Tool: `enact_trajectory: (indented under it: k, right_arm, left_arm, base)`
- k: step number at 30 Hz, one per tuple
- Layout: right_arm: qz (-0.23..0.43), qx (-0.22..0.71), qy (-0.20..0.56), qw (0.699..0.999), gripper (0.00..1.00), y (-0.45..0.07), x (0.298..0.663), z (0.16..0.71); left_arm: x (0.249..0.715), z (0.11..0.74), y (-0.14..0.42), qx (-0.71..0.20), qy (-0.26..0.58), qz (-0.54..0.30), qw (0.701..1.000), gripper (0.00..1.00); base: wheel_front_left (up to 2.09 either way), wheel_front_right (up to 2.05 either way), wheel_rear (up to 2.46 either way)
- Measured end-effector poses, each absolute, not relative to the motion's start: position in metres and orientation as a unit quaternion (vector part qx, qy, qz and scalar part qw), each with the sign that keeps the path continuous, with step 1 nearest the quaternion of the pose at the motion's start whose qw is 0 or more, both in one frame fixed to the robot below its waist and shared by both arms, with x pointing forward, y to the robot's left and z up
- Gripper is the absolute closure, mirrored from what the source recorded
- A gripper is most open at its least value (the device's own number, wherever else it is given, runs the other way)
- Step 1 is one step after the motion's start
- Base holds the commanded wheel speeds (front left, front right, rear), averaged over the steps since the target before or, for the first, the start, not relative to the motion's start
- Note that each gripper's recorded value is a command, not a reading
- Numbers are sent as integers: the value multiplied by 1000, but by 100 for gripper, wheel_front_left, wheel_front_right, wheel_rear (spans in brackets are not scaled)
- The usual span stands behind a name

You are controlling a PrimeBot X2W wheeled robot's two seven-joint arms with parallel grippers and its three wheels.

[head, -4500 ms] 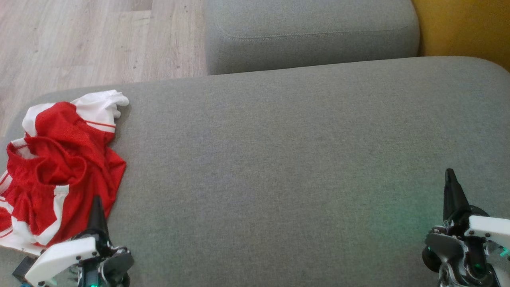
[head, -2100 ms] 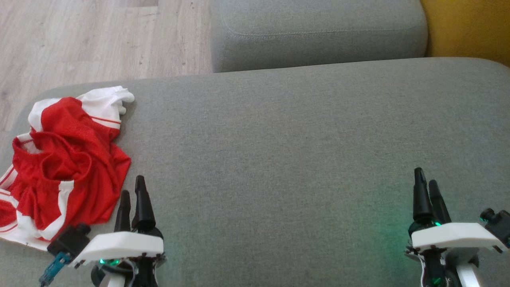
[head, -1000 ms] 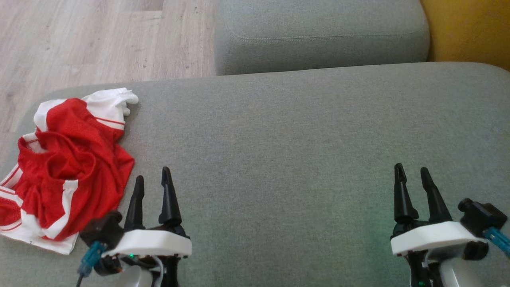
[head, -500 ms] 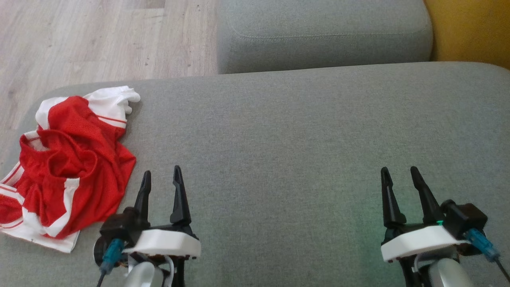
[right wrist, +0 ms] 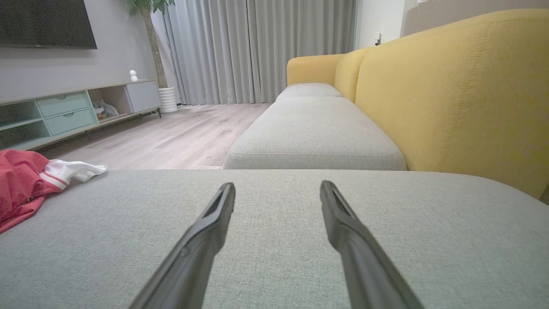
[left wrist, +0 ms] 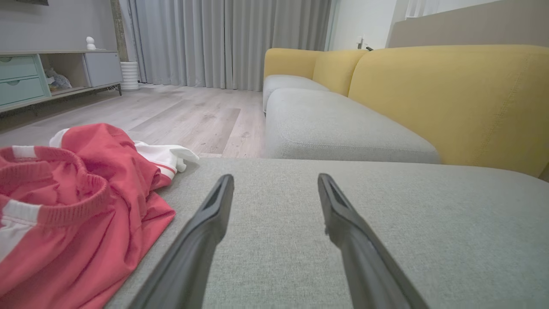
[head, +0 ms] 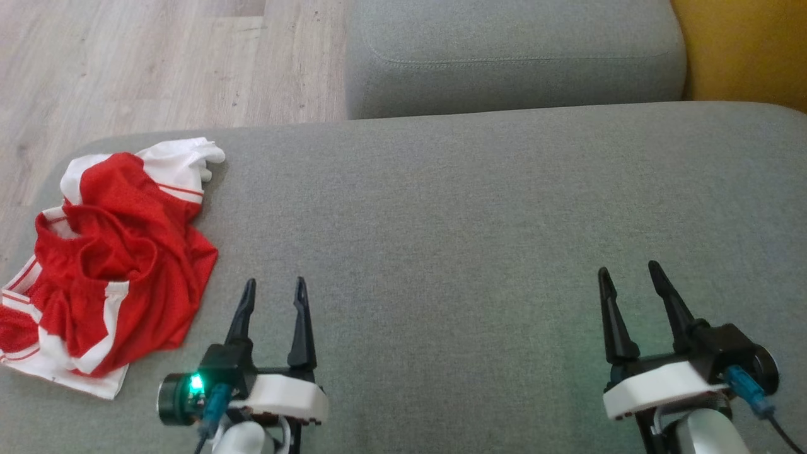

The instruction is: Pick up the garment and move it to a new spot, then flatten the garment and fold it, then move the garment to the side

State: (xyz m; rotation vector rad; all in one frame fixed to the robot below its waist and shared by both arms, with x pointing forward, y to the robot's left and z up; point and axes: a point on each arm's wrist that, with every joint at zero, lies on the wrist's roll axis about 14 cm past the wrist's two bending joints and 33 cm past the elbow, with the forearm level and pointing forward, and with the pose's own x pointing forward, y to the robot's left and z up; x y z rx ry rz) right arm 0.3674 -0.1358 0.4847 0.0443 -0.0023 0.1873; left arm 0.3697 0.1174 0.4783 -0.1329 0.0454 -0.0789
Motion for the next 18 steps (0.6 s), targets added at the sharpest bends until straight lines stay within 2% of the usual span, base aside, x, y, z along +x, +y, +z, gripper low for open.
enact_trajectory:
  k: [18]
  right_arm:
    - [83, 20, 11, 996, 0, -143, 369, 477]
  left_arm:
    - [372, 473, 120, -67, 33, -31, 997, 0]
  base:
    - [0, 0, 0]
